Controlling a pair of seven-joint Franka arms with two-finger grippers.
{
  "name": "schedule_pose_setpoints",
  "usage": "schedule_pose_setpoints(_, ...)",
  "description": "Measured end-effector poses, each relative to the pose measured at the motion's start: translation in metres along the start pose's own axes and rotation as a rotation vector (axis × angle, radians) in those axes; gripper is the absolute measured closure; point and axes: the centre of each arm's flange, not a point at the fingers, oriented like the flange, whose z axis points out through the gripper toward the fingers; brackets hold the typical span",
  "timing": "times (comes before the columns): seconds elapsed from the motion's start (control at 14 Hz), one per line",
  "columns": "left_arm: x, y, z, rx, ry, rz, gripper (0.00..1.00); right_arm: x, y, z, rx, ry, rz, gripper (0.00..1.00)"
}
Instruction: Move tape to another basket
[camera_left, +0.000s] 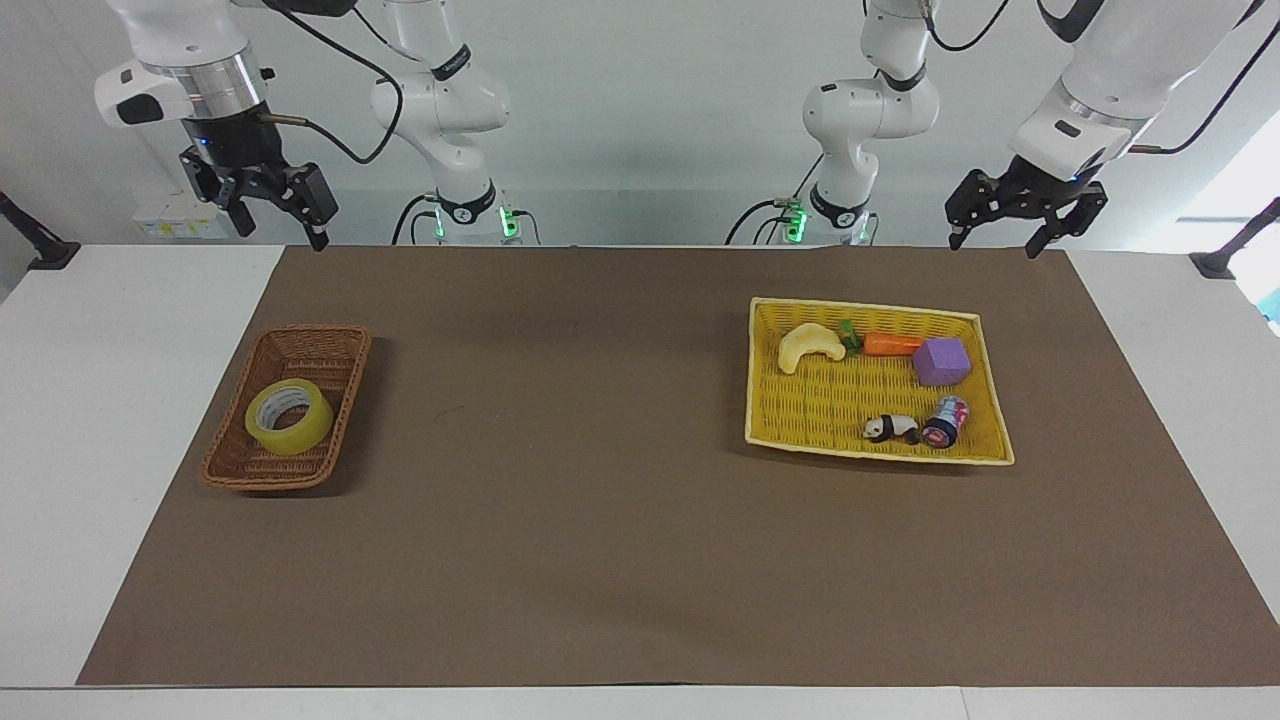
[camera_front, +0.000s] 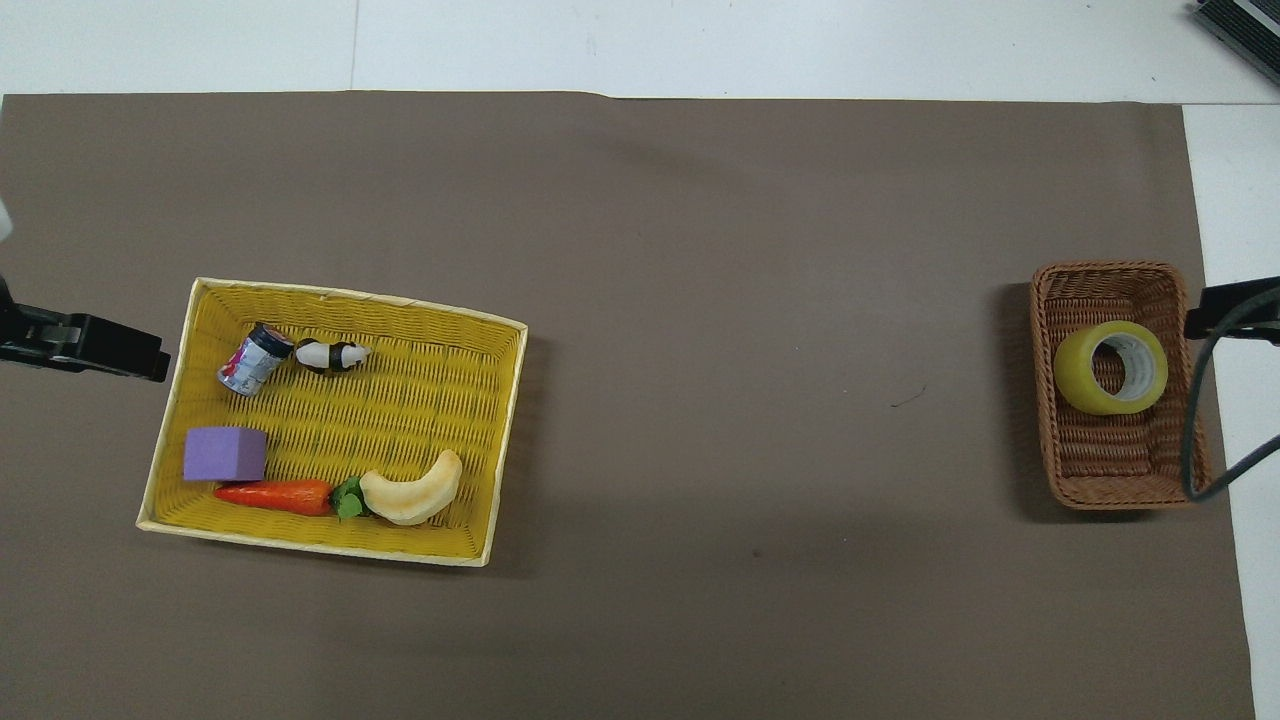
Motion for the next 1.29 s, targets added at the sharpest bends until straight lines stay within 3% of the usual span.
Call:
schedule_pose_setpoints(0.43,0.0,0.0,0.0,0.0,0.0,0.0,0.0,0.0,0.003,0.001,0.0,-0.006,-0.019,0.0)
schedule_pose_setpoints(0.86,0.0,0.0,0.0,0.0,0.0,0.0,0.0,-0.017,0.001,0.003,-0.012,-0.1,-0.088,0.0)
schedule_pose_setpoints(1.29,0.0,0.0,0.0,0.0,0.0,0.0,0.0,-0.021,-0.006,0.002,-0.013,-0.11,-0.103,0.0)
